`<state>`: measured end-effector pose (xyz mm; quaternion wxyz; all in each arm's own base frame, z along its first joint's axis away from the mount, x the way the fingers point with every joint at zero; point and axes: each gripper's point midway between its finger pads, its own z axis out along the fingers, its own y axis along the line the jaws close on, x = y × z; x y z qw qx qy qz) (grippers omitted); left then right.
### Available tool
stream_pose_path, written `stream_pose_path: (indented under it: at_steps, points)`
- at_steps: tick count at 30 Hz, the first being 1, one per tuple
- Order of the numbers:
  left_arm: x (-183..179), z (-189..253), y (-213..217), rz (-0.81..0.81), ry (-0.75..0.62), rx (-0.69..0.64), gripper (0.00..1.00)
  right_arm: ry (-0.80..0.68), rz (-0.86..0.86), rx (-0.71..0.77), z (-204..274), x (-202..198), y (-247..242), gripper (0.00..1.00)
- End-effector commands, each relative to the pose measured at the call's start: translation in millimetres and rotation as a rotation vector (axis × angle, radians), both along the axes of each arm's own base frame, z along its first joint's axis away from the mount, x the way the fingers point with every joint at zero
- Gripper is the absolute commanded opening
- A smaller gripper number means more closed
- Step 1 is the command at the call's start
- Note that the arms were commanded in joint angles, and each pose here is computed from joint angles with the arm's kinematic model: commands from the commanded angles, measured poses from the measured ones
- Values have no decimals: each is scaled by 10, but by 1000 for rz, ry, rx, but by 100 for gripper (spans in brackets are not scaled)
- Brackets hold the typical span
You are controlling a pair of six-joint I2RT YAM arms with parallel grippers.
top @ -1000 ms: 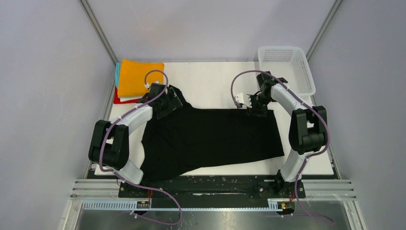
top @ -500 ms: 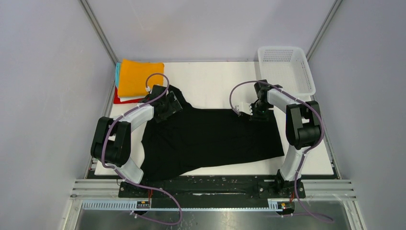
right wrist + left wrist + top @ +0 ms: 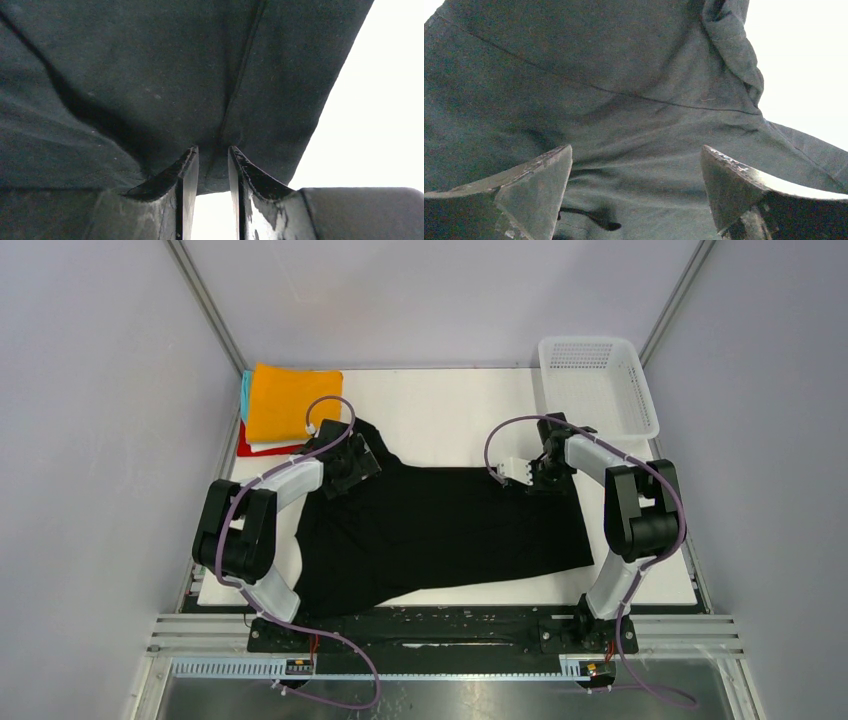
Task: Fold and stack the t-shirts
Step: Fold the flattened tshirt in 1/3 of the way
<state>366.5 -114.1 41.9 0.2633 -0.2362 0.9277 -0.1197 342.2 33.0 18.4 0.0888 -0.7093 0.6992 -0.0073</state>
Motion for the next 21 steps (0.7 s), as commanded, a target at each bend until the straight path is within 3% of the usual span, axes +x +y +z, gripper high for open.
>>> stream_pose_path:
  at_steps: [1,7,10,13,18,21]
  points:
    - [70,30,48,24,-25,11,99,2,-18,-41,-81,55,-128,36]
    - [80,30,53,27,-23,18,99,-13,-22,-66,-164,122,-196,35]
    - [83,23,62,28,-19,22,99,-63,-43,-75,-156,255,-211,17]
    - [83,18,66,29,-17,26,99,-130,-85,-95,-56,416,-253,5]
    - [79,-8,68,30,-7,27,99,-173,-109,-83,110,495,-245,3]
    - [83,4,69,30,-11,28,99,-138,-100,-62,133,395,-208,12]
